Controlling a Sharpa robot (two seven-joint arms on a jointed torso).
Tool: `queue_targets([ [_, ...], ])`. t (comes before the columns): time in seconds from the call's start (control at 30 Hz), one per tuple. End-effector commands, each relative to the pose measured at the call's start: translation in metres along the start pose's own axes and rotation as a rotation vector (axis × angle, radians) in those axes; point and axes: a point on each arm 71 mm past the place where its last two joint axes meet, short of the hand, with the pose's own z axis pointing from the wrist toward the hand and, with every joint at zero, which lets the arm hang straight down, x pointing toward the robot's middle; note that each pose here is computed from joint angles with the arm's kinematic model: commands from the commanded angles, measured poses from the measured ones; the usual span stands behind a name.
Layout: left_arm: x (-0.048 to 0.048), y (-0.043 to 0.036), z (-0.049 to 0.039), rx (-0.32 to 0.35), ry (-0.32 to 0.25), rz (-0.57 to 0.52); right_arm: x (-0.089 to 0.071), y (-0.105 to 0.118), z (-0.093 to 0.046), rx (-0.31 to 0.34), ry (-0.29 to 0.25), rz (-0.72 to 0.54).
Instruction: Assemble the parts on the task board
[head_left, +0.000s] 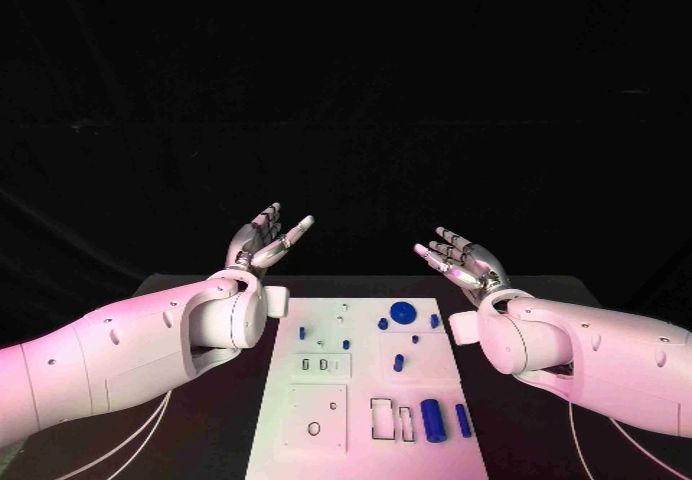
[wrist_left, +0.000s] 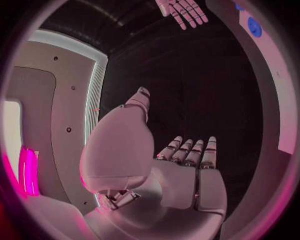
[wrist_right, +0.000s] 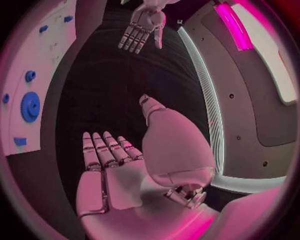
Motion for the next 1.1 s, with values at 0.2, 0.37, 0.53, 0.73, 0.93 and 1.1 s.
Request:
queue_targets([
  [0.2, -0.0062, -0.0046, -0.0024, 0.020, 0.090, -0.080, -0.004, 0.018, 0.014, -0.166, 0.170, -0.193],
  [0.37, -0.0111, -0.0065, -0.0049, 0.018, 0.118, -0.084, -0.006, 0.026, 0.019, -0.209, 0.201, -0.325],
  [0.53, -0.0115, -0.0084, -0.0080, 0.015, 0.172, -0.073, -0.003, 0.031, 0.021, -0.198, 0.272, -0.487],
  [0.73, -0.0085, -0.0126, -0.0141, 0.014, 0.239, -0.054, 0.002, 0.041, 0.024, -0.206, 0.332, -0.691],
  [0.93, -0.0042, -0.0209, -0.0216, 0.025, 0.293, -0.044, 0.008, 0.047, 0.025, -0.228, 0.369, -0.902],
  [1.1, -0.0033, -0.0297, -0.0285, 0.034, 0.323, -0.046, 0.015, 0.047, 0.023, -0.225, 0.399, -1.074],
])
